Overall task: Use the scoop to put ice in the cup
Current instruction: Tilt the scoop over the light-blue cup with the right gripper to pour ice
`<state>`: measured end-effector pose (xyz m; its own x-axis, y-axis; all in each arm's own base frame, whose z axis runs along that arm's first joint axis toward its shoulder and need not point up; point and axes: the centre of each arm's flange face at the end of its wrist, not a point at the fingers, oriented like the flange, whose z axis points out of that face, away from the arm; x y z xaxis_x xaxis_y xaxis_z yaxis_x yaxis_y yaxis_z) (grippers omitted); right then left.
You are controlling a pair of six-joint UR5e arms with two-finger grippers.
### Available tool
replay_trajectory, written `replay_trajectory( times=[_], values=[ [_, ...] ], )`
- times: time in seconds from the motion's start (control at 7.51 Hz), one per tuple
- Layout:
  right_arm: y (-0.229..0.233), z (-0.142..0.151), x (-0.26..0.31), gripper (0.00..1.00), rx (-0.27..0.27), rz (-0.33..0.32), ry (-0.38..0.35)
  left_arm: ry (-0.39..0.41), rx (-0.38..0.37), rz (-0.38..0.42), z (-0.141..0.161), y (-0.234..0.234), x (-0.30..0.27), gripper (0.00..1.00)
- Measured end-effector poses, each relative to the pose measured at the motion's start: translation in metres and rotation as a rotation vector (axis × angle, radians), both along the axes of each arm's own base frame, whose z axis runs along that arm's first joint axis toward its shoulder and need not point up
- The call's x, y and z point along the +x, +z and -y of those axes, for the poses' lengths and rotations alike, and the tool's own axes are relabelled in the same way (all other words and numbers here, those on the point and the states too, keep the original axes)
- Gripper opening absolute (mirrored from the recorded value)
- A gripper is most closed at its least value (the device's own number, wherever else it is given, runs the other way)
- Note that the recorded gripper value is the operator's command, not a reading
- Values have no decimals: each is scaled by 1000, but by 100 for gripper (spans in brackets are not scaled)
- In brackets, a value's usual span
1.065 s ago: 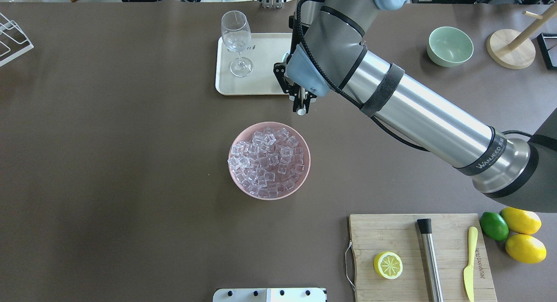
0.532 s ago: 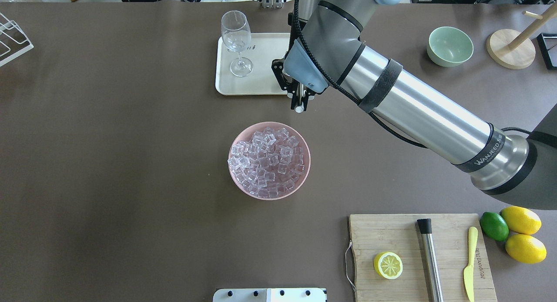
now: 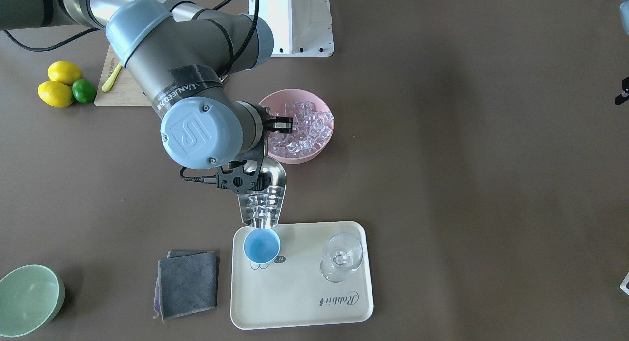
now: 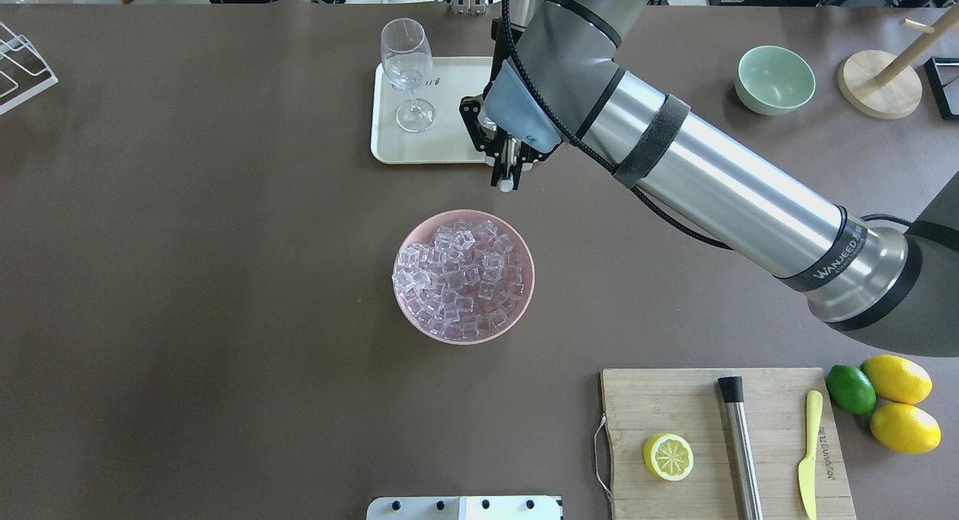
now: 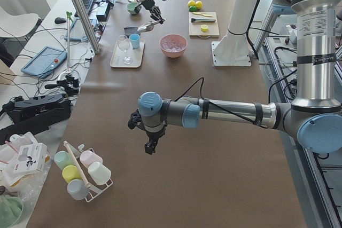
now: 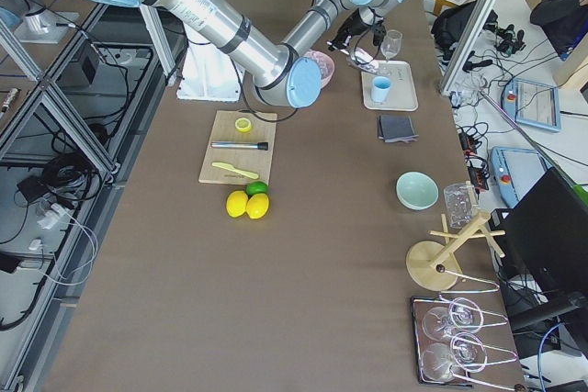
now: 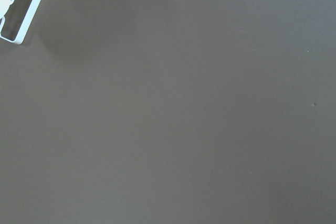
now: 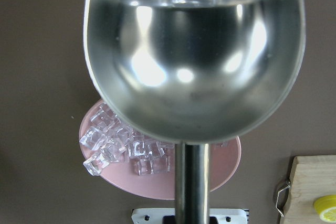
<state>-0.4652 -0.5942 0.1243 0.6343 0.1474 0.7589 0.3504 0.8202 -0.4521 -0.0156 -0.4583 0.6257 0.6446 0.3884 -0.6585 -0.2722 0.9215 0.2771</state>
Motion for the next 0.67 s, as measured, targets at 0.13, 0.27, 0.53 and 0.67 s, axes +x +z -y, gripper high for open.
replay_trajectory(
  times=[0.13, 0.27, 0.53, 0.67],
  values=[
    [2, 0, 0, 0, -4, 1, 1, 0, -4, 4, -1, 3, 0, 98],
    [2, 0, 1, 0, -6, 2, 1, 0, -7, 7, -1, 4, -1, 98],
    [3, 0, 1, 0, -10, 6, 1, -3, -7, 16, -2, 5, -2, 98],
    [3, 0, 2, 0, -11, 6, 2, -6, -9, 22, -2, 6, -3, 98]
  ],
)
